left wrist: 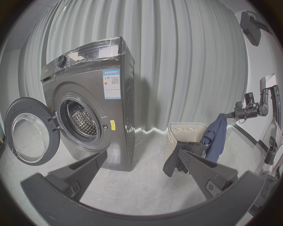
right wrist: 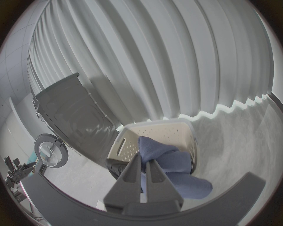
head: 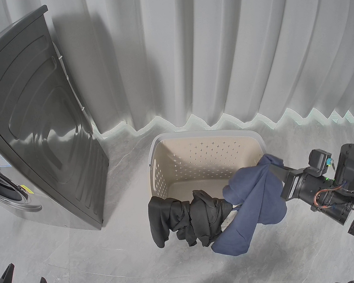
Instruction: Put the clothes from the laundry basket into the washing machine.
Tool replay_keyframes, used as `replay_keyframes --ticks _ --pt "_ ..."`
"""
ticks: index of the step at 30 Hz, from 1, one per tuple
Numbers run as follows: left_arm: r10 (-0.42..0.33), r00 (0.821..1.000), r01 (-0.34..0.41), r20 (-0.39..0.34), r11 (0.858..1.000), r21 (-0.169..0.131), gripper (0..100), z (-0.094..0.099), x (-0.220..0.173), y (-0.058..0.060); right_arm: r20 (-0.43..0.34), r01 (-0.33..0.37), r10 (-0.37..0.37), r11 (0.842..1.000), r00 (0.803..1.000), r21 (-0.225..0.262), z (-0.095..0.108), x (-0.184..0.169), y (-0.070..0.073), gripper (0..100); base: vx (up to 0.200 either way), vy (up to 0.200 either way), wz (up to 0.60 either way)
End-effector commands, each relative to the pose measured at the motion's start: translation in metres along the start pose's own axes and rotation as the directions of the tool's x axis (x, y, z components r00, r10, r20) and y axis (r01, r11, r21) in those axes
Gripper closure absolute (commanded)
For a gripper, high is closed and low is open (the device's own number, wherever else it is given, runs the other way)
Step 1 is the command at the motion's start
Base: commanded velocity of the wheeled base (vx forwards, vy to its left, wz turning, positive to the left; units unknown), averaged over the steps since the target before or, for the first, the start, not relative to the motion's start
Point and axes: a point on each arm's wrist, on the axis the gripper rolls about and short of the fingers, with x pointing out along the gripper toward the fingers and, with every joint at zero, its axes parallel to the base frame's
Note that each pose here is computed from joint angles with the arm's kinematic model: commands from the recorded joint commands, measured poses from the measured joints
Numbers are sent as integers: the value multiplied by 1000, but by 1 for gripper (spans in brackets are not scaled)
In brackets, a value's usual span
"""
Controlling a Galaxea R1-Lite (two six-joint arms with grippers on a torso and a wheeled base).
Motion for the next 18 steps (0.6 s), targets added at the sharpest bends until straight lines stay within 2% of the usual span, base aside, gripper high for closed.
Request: replay_keyframes --ticks 1,5,12,15,18 --pt "0 1000 0 4 1000 0 0 -4 0 0 121 -22 24 1000 992 -15 28 -7 5 100 0 0 0" --pt "0 1000 0 4 1000 0 0 -4 0 0 184 -29 39 998 982 -59 48 -10 10 100 0 0 0" --pt "0 1000 0 4 1000 0 0 -4 0 0 186 -21 42 993 982 -113 77 -25 17 100 0 0 0" --pt "0 1000 0 2 1000 1 0 -5 0 0 205 -18 45 991 978 -135 86 -43 18 100 0 0 0" --pt "0 1000 0 4 1000 1 0 -4 0 0 180 1 25 990 983 -143 87 -51 17 100 0 0 0"
